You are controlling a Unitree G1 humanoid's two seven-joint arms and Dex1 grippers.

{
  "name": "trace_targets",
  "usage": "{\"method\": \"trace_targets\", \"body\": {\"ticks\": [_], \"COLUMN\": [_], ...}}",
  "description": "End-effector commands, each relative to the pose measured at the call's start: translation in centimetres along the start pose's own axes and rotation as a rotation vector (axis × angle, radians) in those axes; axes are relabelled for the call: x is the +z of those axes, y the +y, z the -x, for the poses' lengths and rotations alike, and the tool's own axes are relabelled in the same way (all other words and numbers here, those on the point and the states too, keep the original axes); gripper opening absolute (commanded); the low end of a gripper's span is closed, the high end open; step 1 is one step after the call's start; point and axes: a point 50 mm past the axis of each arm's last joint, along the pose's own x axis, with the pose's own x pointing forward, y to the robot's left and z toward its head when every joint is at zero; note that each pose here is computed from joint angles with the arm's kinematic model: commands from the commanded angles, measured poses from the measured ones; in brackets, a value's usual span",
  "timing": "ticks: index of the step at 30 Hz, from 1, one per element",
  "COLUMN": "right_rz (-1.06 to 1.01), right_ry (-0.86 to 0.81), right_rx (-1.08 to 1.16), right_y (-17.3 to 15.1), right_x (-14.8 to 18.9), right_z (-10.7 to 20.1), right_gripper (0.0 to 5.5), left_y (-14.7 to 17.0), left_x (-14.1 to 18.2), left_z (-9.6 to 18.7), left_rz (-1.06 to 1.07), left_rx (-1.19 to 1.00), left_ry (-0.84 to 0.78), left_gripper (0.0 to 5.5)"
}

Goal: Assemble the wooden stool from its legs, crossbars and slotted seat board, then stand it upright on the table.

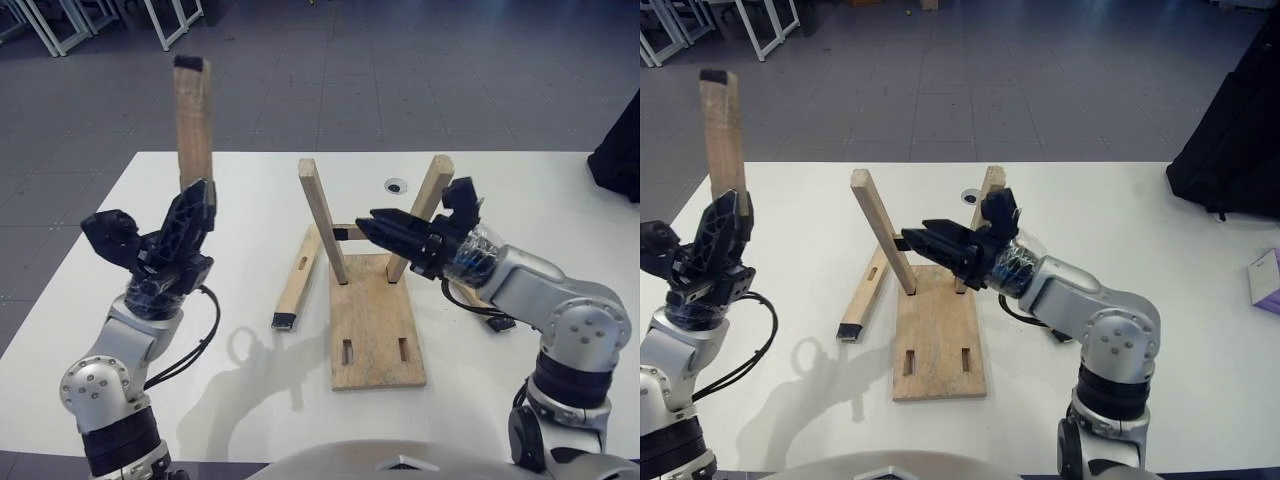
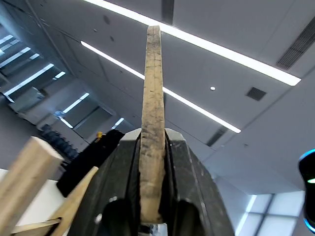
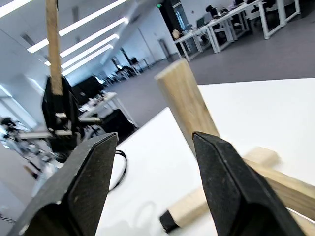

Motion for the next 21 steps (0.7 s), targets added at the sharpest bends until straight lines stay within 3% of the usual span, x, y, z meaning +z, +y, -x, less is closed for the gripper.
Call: {"method": "trace_targets", "body": {"ticks": [1, 9, 19, 21], "right_rz": [-0.18, -0.22, -0.211, -0.206], "right_ry": [-0.129, -0.093, -0.063, -0.077], "right_rx": [0.209, 0.258, 0.224, 0.21], "right_y": [1.8, 3.3, 4.1, 4.0], "right_x": [3.5, 4.8, 3.6, 3.6], "right_z": [-0.8, -1.5, -2.6, -2.5], "right_gripper": [2.81, 2.81, 2.81, 2.48], "left_y": [-0.9, 1.8, 2.7, 2.7], "left_x": [-2.8, -4.7, -6.2, -6.4], "left_z": [-2.8, -3.2, -3.2, -3.1], "left_rz": [0.119, 0.17, 0.151, 0.15], "left_rx": [-0.144, -0.081, -0.053, -0.043], "left_ry": [0.223, 0.354, 0.408, 0.402], "left_gripper": [0.44, 0.44, 0.44, 0.44]}}
